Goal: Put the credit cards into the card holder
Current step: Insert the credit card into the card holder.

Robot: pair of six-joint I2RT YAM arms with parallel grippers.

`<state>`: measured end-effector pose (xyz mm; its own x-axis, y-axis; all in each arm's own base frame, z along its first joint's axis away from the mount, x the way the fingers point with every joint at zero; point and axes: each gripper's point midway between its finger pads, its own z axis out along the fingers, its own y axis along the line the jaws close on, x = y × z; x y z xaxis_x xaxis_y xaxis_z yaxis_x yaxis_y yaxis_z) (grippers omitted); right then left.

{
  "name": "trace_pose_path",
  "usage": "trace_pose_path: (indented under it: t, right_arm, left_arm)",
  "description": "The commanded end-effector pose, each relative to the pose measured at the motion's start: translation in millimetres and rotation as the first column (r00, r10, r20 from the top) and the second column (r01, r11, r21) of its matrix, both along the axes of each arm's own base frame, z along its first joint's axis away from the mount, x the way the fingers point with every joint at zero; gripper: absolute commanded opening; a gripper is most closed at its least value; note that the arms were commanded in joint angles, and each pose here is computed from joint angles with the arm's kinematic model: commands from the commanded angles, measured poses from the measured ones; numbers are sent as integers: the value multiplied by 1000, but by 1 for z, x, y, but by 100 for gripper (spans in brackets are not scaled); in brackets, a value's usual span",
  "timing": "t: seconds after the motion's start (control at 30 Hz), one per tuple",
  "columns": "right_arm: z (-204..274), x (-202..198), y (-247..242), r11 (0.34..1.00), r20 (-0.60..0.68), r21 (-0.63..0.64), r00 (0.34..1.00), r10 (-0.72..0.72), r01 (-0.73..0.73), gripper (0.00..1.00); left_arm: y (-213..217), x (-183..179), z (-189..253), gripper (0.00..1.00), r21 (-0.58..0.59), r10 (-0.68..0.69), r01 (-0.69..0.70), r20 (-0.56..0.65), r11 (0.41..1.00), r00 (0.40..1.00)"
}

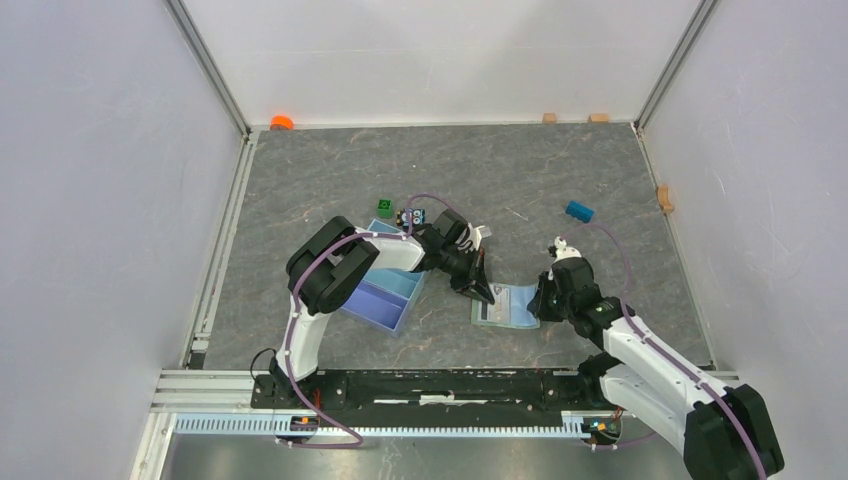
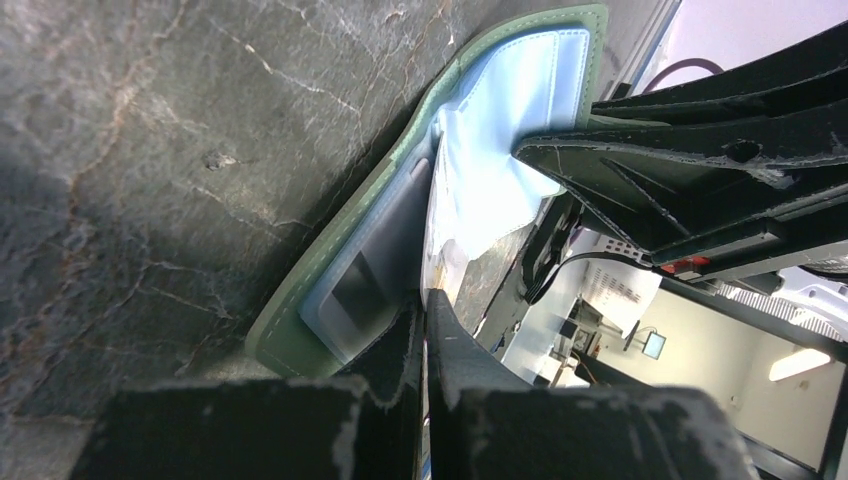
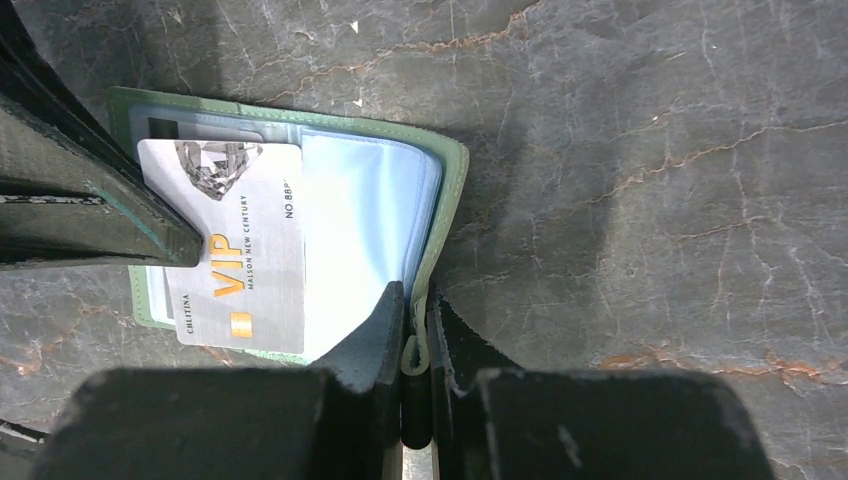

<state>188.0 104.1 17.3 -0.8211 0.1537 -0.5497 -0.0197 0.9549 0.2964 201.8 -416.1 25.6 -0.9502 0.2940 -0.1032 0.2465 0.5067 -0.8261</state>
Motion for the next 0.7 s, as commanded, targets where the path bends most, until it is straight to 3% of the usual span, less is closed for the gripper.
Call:
trace_pose_path:
  t: [0.0,0.67]
  right_arm:
    - [-20,-14,-22,993,-56,-114,998,-17,10,0]
    - [-23,-13,-29,987,-58,-158,998,-28,19,0]
  left_arm:
    - [-1,2,-9,2,11,23,-23,-3,1000,1000]
    - [-11,-1,-5,2,-16,8,-8,-25,1000,1000]
